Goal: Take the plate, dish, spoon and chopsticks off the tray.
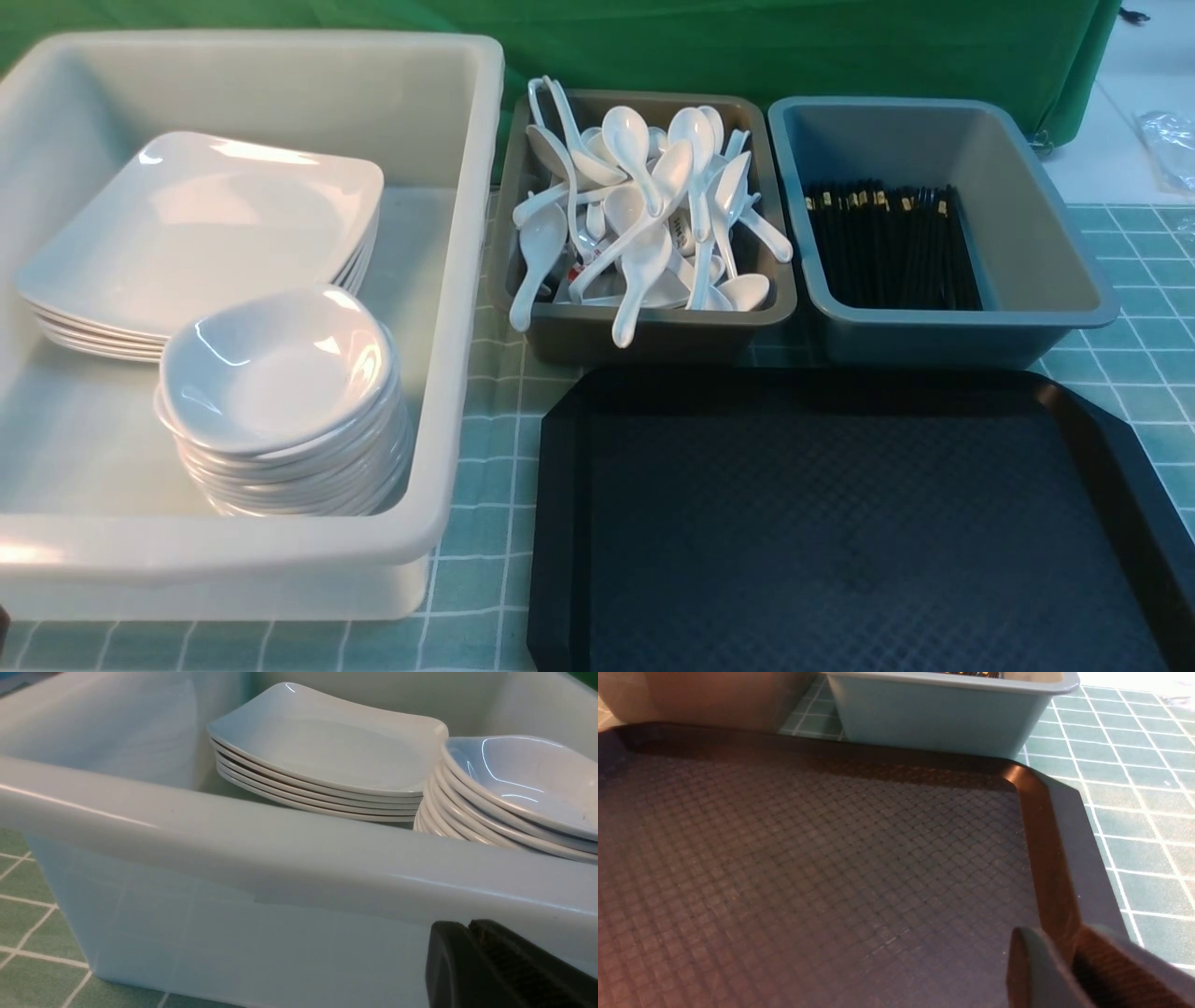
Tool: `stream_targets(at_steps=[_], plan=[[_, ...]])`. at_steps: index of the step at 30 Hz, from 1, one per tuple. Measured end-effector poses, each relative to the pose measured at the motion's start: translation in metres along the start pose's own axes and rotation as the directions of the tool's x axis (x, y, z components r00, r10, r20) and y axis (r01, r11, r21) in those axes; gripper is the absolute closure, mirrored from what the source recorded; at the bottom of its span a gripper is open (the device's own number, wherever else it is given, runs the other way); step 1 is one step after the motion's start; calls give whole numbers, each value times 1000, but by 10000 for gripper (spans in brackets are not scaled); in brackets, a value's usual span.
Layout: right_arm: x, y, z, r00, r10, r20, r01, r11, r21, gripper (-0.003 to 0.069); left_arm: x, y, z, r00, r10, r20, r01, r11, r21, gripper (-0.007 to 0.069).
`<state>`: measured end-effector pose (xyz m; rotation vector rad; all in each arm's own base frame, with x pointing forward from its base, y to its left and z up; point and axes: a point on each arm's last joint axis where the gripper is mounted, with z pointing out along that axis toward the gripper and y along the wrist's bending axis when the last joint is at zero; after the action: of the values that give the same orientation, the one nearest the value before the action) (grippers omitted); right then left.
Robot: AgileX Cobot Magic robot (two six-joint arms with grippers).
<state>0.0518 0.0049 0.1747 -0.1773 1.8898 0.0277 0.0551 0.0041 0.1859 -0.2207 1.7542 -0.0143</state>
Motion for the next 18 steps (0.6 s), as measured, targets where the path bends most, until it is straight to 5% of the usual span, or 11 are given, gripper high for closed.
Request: stream_targets(at_steps=[18], plan=[[0,0,0,1000,0,0,0,1000,0,444,0,0,0,1000,-1,0,1,1000,0,612]])
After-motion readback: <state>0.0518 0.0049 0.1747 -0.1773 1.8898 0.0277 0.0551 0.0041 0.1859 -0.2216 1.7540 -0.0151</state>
